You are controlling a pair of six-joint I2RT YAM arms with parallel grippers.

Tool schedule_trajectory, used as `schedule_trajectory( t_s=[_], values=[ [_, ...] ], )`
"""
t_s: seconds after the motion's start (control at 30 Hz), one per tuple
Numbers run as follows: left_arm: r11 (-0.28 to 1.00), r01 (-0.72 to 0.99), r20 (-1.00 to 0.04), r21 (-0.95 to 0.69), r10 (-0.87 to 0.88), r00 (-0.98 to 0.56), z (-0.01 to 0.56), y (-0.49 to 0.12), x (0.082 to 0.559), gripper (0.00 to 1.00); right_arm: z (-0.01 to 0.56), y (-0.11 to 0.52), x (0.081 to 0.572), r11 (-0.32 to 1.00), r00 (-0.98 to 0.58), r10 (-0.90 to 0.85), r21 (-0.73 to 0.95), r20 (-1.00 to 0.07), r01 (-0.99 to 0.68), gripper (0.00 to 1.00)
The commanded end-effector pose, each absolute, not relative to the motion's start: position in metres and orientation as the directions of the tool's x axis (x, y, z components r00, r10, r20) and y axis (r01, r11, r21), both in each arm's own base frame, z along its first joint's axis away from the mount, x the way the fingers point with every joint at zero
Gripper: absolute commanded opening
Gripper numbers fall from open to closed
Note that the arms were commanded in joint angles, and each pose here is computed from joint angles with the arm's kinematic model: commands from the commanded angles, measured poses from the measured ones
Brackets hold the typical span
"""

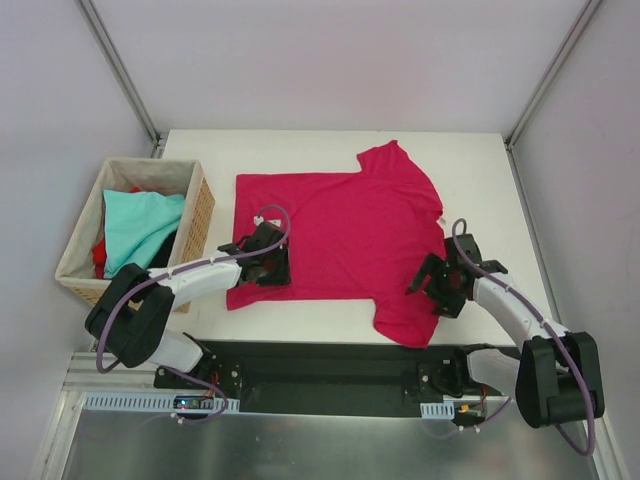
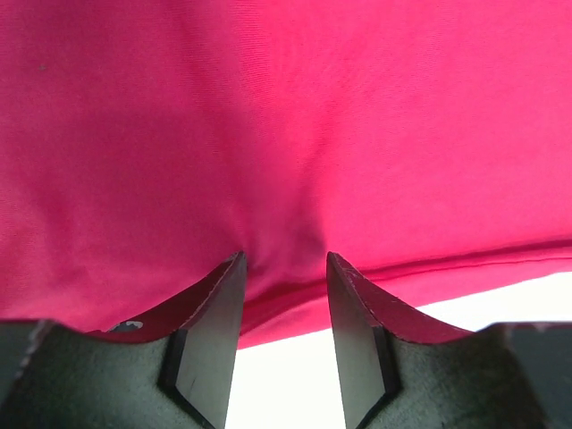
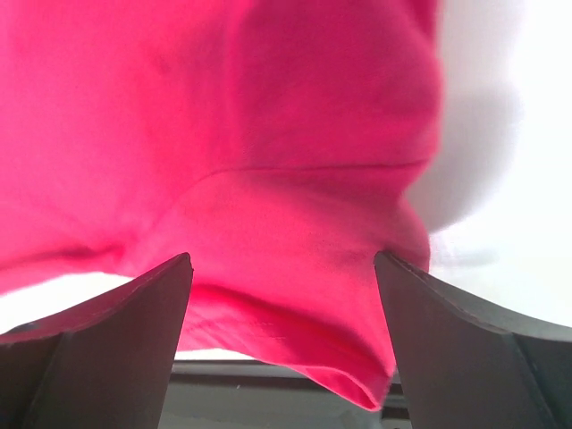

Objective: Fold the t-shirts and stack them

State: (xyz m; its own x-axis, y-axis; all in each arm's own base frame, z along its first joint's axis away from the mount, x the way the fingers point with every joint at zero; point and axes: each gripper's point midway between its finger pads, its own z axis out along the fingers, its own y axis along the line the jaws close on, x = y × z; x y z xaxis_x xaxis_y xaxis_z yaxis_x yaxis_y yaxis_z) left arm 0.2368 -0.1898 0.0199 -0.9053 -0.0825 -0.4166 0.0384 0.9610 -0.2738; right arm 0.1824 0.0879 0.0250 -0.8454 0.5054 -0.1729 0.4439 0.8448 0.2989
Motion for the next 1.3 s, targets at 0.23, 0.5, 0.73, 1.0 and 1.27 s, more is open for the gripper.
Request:
schedule_trajectory(
  t_s=[0.23,0.5,0.73,1.0,1.27],
  values=[
    [0.985,0.064,-0.433,-0.16,-0.011,-0.901,0.034,-0.169,0.231,0.5,0.063,0.064,0.178,0.882,-0.874,0.439,0.284,-0.208,0.376,0.88],
    [0.963,0.021,-0.533,-0.268,-0.13,-0.836,0.128,-0.183,0.253,0.7,0.152,0.065,0.162,0.891,-0.823,0.417,0.351,-0.385,0.288,0.92],
    [0.817,-0.435,-0.436,-0.377,-0.571,-0.695,0.119,-0.125,0.197,0.68,0.128,0.083,0.138,0.84,-0.844,0.463,0.437,-0.269,0.322,0.91],
    [0.551,-0.753,-0.329,-0.361,-0.83,-0.45,0.059,-0.068,0.149,0.63,0.076,0.082,0.126,0.849,-0.875,0.452,0.384,-0.176,0.362,0.91],
    [0.662,-0.631,-0.438,-0.405,-0.746,-0.502,0.094,-0.07,0.173,0.68,0.113,0.088,0.177,0.876,-0.875,0.385,0.415,-0.294,0.247,0.93]
  ],
)
